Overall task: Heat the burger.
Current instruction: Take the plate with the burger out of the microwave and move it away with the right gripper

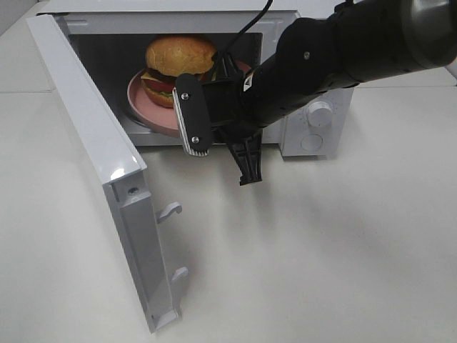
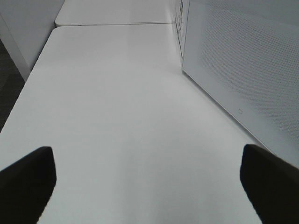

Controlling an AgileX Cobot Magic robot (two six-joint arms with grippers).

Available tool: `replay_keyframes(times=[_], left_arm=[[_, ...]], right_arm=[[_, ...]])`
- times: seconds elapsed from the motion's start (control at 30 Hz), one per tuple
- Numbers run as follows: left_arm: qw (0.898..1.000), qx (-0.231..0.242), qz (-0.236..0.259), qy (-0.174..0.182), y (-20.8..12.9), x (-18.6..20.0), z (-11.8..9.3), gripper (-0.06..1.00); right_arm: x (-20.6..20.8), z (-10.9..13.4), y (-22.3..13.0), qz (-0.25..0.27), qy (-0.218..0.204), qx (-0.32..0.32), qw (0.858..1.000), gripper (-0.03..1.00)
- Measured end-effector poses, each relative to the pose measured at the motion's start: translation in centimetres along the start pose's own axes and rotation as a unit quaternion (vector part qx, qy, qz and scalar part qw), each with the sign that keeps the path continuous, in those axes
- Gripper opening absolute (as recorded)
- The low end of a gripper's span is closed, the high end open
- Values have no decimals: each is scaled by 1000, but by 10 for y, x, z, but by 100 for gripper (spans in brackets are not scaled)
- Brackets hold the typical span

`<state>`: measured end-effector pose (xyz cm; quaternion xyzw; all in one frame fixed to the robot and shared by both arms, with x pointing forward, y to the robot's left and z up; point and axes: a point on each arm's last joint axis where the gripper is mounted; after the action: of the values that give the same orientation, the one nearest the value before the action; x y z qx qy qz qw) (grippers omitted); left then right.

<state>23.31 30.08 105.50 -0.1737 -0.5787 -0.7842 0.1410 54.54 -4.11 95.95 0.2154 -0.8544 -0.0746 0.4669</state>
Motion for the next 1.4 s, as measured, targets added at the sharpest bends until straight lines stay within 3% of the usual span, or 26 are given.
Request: replay_keyframes(times=[0.43,1.4], left_arm=[[1000,0,0,0,0,0,0,99],[1000,0,0,0,0,0,0,99]], right_arm=[[36,26,-3,-3,9,37,999,3],[86,50,10,-37,-4,56,998,4]])
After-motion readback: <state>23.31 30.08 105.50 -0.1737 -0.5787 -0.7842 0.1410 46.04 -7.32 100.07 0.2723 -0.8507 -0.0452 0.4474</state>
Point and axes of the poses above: a point on each arm's last joint axis where the gripper is mounted, x pointing back along that axis away from the gripper, z along the wrist's bending axis when the last joint is at zero, y = z × x, and after that the axes turned 13 degrees about -x, right-handed
